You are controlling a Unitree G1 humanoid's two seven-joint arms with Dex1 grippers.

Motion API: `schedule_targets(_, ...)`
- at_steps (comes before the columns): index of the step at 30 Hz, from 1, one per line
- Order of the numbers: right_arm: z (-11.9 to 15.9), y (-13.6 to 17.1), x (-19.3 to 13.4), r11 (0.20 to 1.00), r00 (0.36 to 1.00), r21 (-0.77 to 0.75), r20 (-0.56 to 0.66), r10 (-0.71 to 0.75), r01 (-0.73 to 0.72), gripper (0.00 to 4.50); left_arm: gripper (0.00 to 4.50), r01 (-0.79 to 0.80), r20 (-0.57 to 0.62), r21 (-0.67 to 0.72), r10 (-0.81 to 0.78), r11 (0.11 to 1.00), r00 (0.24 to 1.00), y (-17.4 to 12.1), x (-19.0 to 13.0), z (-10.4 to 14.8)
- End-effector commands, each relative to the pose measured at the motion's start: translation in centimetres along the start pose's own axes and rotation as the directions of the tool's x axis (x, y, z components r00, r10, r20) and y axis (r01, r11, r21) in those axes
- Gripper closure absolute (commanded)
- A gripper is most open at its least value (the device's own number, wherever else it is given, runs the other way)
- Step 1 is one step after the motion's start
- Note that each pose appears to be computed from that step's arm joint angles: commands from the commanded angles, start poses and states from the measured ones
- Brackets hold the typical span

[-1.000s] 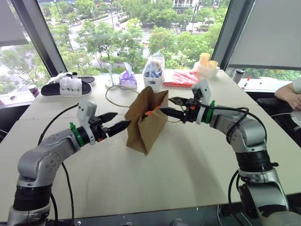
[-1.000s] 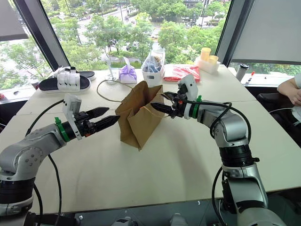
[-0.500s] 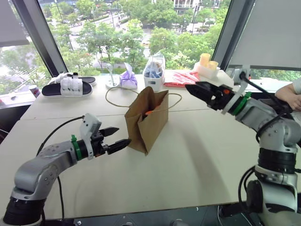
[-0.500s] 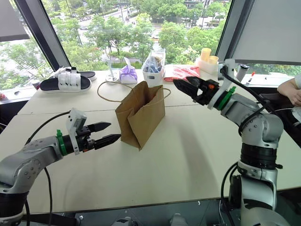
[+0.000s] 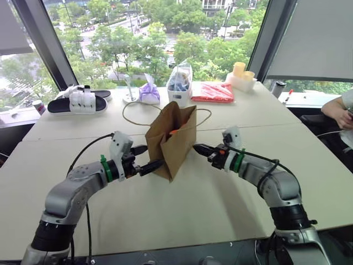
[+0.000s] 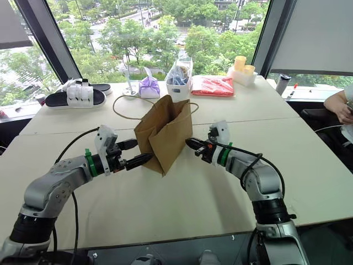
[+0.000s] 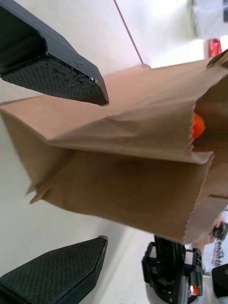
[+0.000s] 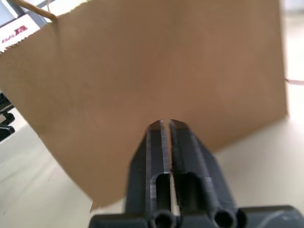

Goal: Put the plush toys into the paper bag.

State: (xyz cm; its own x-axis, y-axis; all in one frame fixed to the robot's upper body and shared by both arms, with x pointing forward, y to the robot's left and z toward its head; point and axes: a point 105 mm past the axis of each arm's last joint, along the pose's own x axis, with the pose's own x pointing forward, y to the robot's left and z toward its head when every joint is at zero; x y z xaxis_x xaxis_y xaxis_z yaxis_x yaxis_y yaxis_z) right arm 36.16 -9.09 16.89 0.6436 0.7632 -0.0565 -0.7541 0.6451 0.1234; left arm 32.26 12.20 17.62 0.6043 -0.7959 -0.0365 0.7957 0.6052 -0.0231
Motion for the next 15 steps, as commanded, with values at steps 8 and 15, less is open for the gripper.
schedule_targets(8, -0.2, 2.6, 2.5, 0.99, 0.995, -0.097, -0.012, 0.103, -0.103, 4.43, 0.0, -0.104, 0.064, 0.064, 0.1, 0.993, 0.993, 0.3, 4.4, 0.9)
schedule_targets(15, -0.2, 2.1, 2.3, 0.991, 0.997, -0.105, -0.012, 0.077, -0.078, 4.5, 1.85, -0.167, 0.086, 0.045, 0.162, 0.985, 0.983, 1.1, 4.7, 0.7)
